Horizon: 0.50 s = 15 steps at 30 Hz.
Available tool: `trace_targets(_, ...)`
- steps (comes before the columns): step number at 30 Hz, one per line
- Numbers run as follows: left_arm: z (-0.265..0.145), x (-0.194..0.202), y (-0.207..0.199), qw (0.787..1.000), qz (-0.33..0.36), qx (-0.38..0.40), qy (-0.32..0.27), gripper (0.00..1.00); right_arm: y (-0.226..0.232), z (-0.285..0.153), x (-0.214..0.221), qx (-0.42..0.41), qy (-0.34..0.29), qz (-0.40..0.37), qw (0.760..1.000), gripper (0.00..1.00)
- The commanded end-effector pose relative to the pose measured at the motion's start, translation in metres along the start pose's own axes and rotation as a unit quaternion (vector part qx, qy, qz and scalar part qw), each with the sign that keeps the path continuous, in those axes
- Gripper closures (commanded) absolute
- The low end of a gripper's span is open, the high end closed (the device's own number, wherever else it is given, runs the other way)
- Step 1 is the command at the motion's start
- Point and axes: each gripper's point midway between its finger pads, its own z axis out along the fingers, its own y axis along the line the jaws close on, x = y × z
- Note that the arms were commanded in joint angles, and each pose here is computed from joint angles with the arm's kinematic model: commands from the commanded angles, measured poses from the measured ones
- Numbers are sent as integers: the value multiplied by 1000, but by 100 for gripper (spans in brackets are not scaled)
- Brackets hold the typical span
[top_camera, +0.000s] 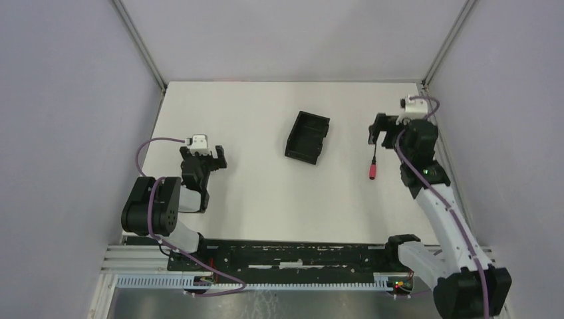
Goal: Put the screwdriver in the bin
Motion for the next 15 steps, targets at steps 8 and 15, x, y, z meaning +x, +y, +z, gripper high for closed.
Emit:
trace_targets(8, 2, -15, 0, 1000, -14, 2, -24, 0, -17, 52, 84, 59, 323, -37, 944, 11)
trace_targets(15, 2, -15, 0, 1000, -14, 1, -24, 0, -30, 55, 157, 83, 387, -41, 917, 19)
